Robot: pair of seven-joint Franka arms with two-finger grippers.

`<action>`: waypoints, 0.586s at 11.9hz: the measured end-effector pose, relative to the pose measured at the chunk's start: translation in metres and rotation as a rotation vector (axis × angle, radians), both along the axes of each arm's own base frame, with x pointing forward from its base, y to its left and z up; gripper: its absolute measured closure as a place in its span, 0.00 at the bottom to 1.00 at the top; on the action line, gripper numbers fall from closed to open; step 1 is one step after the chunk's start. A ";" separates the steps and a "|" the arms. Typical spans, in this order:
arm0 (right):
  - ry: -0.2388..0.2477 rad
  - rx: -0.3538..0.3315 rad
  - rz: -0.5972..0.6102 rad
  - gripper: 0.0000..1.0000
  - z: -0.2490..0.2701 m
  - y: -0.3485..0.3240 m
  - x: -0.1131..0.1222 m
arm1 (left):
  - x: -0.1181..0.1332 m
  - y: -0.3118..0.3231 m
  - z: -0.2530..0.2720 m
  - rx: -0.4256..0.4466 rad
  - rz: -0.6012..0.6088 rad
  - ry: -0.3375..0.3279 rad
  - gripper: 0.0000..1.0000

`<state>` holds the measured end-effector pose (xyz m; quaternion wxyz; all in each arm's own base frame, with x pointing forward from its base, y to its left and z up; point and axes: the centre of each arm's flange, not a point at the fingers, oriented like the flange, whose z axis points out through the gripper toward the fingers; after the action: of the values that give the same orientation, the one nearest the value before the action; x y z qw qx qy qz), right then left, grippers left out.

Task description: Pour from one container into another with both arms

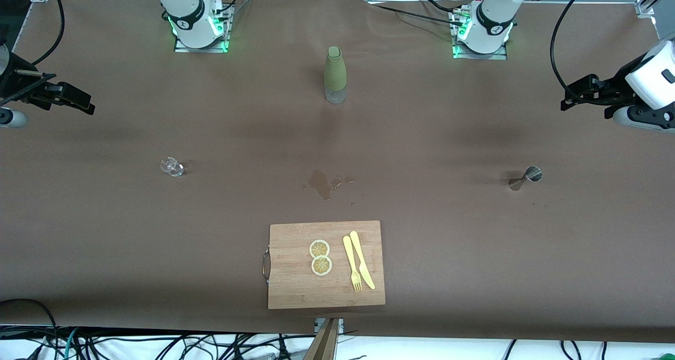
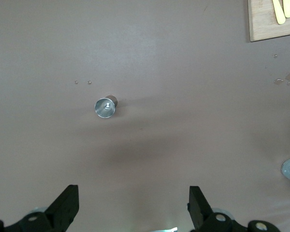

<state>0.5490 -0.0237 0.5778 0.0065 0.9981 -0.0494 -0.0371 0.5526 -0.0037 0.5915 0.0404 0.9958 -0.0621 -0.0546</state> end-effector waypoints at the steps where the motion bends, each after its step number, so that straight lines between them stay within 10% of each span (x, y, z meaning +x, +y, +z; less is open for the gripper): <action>1: 0.000 0.000 0.000 0.00 0.000 0.000 0.000 | 0.001 -0.001 -0.001 -0.011 0.000 -0.003 0.00; 7: 0.002 0.001 0.011 0.00 0.000 -0.002 0.000 | 0.005 0.026 -0.047 -0.033 -0.082 -0.013 0.00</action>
<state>0.5488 -0.0261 0.5776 0.0061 0.9983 -0.0438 -0.0379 0.5575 0.0221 0.5449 0.0540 0.9919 -0.1041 -0.0487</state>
